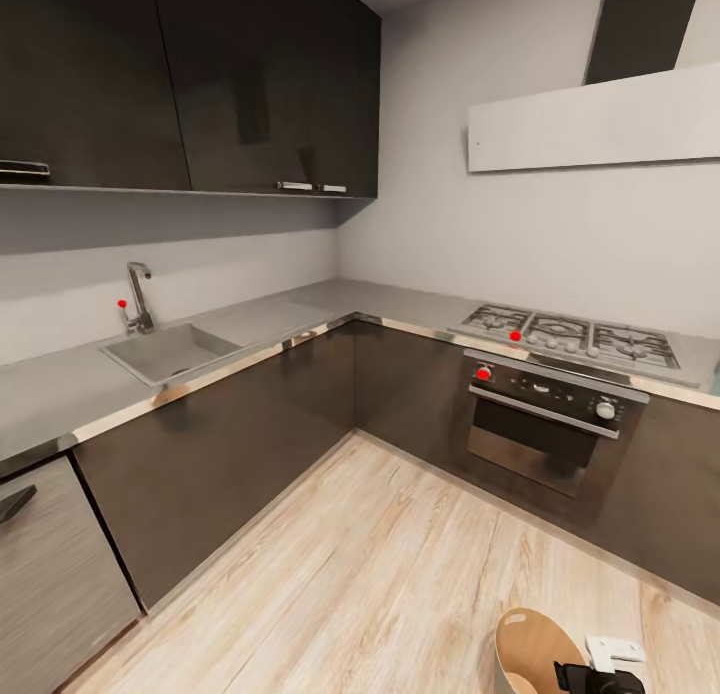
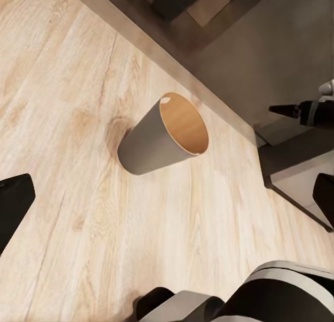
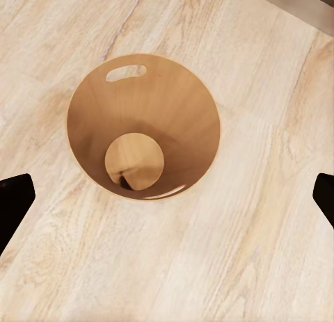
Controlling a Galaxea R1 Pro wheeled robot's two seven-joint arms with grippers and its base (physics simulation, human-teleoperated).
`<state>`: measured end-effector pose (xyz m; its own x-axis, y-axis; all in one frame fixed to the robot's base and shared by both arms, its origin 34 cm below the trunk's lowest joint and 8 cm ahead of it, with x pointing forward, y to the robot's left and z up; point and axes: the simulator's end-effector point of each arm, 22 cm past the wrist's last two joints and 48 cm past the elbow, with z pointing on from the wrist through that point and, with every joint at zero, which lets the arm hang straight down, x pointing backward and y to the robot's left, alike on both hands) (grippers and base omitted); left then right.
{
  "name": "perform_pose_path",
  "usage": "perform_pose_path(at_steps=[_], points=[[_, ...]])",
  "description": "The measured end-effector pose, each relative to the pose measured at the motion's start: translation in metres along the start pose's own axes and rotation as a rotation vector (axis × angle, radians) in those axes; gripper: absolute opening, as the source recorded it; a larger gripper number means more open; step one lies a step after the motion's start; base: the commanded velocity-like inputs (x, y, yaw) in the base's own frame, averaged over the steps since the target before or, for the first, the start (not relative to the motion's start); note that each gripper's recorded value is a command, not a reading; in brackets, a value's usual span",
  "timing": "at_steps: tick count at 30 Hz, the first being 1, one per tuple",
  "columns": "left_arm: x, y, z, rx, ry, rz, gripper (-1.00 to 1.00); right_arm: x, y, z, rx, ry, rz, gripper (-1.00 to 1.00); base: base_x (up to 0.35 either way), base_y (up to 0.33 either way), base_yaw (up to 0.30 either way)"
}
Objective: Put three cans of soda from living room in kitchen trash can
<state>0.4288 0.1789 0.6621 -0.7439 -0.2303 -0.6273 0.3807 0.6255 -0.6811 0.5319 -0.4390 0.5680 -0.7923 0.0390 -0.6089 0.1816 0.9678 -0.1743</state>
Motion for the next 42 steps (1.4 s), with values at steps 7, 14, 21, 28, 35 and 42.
perform_pose_path(at_steps=[7, 14, 21, 28, 35, 42], points=[[-0.0007, 0.0002, -0.0003, 0.000, -0.003, 0.002, 1.00, -0.0003, 0.0001, 0.0000, 0.000, -0.001, 0.000, 1.00, 0.000, -0.123, 0.000], [-0.0015, 0.0027, -0.0027, -0.005, -0.001, 0.006, 1.00, -0.0010, 0.0002, 0.0000, -0.001, -0.003, 0.000, 1.00, 0.000, -0.139, 0.000], [-0.0021, 0.0055, -0.0055, -0.010, 0.002, 0.010, 1.00, -0.0011, 0.0004, 0.0000, -0.002, -0.003, 0.000, 1.00, 0.091, -0.116, 0.000], [-0.0025, 0.0078, -0.0078, -0.014, 0.005, 0.013, 1.00, -0.0011, 0.0004, 0.0000, -0.002, -0.003, 0.000, 1.00, 0.236, -0.030, 0.000], [-0.0026, 0.0081, -0.0081, -0.015, 0.005, 0.013, 1.00, -0.0011, 0.0005, 0.0000, -0.002, -0.003, -0.001, 1.00, 0.196, -0.002, 0.000], [-0.0024, 0.0083, -0.0082, -0.015, 0.005, 0.013, 1.00, -0.0011, 0.0005, 0.0000, -0.002, -0.003, -0.001, 1.00, 0.074, 0.000, 0.000]])
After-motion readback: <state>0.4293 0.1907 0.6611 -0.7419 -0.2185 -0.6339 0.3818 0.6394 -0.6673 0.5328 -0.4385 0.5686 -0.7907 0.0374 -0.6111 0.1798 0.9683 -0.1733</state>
